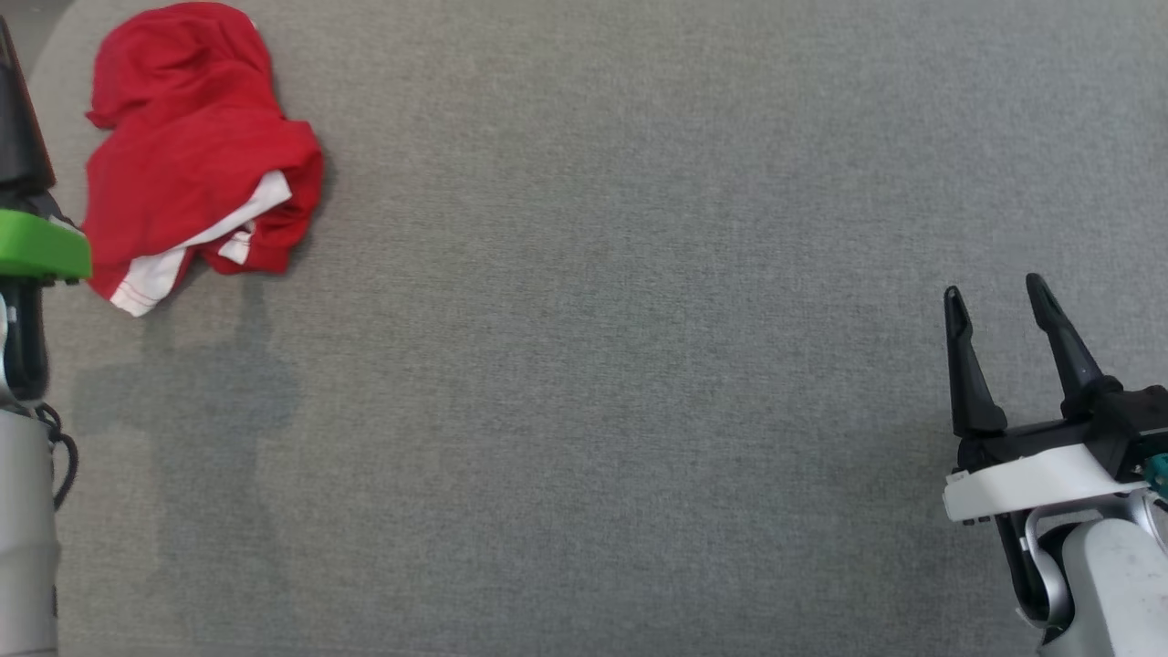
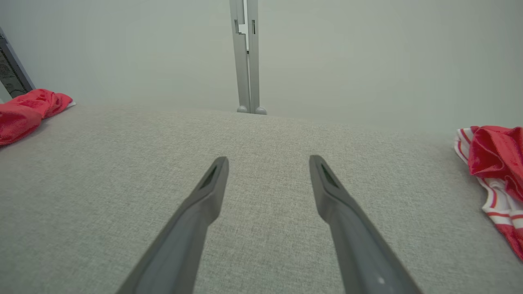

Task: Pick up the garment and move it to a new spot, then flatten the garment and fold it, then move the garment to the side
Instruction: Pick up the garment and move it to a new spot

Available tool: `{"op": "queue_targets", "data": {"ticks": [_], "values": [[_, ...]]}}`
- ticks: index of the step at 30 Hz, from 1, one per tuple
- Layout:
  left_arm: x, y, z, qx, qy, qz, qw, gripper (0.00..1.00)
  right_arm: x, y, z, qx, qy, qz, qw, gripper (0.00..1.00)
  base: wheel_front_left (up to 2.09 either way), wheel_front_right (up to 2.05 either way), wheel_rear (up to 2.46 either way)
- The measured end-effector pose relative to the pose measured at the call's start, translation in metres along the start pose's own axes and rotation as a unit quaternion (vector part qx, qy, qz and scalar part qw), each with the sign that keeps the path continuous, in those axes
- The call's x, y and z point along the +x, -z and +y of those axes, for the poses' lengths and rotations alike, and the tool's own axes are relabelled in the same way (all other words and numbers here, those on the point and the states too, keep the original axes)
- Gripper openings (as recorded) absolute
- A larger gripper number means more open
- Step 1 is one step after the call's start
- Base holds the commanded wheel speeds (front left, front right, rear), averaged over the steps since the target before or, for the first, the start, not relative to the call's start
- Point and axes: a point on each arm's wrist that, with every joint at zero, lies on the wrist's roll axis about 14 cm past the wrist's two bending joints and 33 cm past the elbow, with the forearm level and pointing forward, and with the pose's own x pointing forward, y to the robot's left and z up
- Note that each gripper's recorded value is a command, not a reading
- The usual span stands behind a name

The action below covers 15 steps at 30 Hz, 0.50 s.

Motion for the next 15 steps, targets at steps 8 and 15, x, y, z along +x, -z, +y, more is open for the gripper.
{"op": "queue_targets", "data": {"ticks": [8,15], "values": [[0.044,0.078,-0.017,-0.031,0.016,0.105,0.994,1.0,-0.003,0.022,-0.033,-0.012,0.042,0.025,0.999,1.0,0.0,0.0,0.0],[0.044,0.157,-0.028,-0.059,0.014,0.237,0.97,1.0,-0.011,0.034,-0.054,-0.023,0.07,0.043,0.996,1.0,0.0,0.0,0.0]]}}
